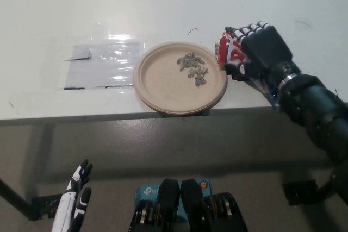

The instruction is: The robot picks up a small bag of sunflower seeds on the right hand side and take it to the empty plate on the left hand side then pours some sunflower seeds on to the plate.

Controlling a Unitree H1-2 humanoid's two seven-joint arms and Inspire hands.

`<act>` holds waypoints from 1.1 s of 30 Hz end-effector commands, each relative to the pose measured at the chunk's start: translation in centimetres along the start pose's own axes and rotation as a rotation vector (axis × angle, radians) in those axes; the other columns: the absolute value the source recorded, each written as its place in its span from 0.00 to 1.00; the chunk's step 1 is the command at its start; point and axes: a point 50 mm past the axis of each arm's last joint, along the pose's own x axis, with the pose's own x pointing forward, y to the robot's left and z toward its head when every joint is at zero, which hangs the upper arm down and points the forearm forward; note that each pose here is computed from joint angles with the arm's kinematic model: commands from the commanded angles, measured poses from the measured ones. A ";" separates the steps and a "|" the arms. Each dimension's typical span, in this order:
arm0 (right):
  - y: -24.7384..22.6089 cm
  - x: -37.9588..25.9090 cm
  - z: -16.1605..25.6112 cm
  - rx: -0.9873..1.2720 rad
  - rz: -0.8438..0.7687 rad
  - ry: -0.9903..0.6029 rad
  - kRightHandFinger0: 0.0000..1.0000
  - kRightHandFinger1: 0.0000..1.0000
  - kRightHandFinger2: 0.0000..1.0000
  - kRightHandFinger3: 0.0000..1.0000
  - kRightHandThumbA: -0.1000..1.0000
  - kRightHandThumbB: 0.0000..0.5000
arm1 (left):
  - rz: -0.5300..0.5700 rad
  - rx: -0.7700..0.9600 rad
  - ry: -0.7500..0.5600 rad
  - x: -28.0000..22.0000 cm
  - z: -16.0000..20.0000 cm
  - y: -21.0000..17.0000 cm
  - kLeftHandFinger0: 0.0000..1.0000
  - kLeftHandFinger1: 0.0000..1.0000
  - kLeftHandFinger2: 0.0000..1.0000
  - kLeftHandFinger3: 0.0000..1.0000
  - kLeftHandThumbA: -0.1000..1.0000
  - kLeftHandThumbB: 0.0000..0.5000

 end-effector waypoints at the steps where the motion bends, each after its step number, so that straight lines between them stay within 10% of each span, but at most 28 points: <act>1: -2.5 1.9 -1.1 -0.005 -0.035 0.094 1.00 1.00 1.00 1.00 0.67 0.91 | -0.009 0.007 -0.051 -0.1 0.7 0.2 1.00 1.00 1.00 1.00 1.00 0.03; 17: -4.9 3.1 -1.7 0.270 -0.038 0.051 1.00 1.00 1.00 1.00 1.00 0.99 | -0.012 0.016 -0.054 0.2 0.9 0.4 1.00 1.00 1.00 1.00 1.00 0.01; 33: -14.7 -0.5 3.6 0.771 0.197 -0.380 1.00 1.00 1.00 1.00 0.96 1.00 | 0.002 0.017 -0.070 0.9 1.1 0.4 1.00 1.00 1.00 1.00 1.00 0.07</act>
